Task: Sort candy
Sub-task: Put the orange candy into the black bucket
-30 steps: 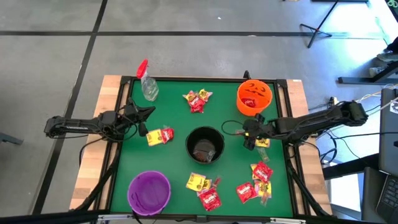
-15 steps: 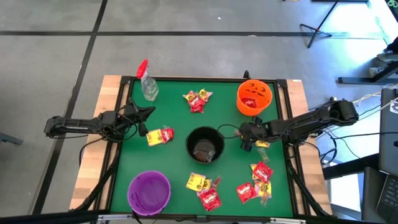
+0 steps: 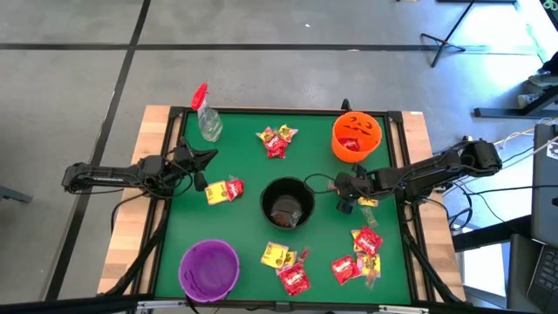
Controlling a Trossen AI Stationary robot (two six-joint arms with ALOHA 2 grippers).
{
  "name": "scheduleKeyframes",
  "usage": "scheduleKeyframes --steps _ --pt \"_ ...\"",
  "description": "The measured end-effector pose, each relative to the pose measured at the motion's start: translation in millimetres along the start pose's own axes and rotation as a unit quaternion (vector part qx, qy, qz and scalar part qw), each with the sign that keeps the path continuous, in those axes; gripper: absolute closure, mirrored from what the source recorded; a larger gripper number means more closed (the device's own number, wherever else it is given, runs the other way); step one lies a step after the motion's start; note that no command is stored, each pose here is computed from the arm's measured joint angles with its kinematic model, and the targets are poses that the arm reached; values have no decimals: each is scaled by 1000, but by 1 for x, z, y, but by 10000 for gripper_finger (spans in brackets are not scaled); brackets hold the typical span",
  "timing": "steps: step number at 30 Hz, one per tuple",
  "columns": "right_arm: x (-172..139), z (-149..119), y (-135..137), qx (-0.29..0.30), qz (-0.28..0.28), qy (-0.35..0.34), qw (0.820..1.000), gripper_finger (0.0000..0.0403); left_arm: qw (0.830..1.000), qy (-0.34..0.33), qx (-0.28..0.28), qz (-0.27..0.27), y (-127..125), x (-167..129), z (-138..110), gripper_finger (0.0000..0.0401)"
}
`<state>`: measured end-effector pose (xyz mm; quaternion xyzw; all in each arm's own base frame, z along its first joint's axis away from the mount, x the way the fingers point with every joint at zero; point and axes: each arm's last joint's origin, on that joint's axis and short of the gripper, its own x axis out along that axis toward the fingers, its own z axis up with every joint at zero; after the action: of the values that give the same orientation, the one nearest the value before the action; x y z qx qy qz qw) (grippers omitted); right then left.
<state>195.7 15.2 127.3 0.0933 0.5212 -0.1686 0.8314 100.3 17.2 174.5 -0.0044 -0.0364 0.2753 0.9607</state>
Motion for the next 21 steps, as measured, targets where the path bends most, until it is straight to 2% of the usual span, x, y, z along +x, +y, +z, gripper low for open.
scheduleKeyframes --steps 3,9,15,21 --pt "0 0 0 0 0 -1 1000 393 1000 0 0 0 0 0 0 400" --pt "-3 0 -2 10 -8 -5 1000 369 1000 0 0 0 0 0 0 400" --pt "-14 2 -3 18 7 -33 999 386 1000 0 0 0 0 0 0 400" --pt "-36 7 -6 33 32 -91 995 394 1000 0 0 0 0 0 0 400"
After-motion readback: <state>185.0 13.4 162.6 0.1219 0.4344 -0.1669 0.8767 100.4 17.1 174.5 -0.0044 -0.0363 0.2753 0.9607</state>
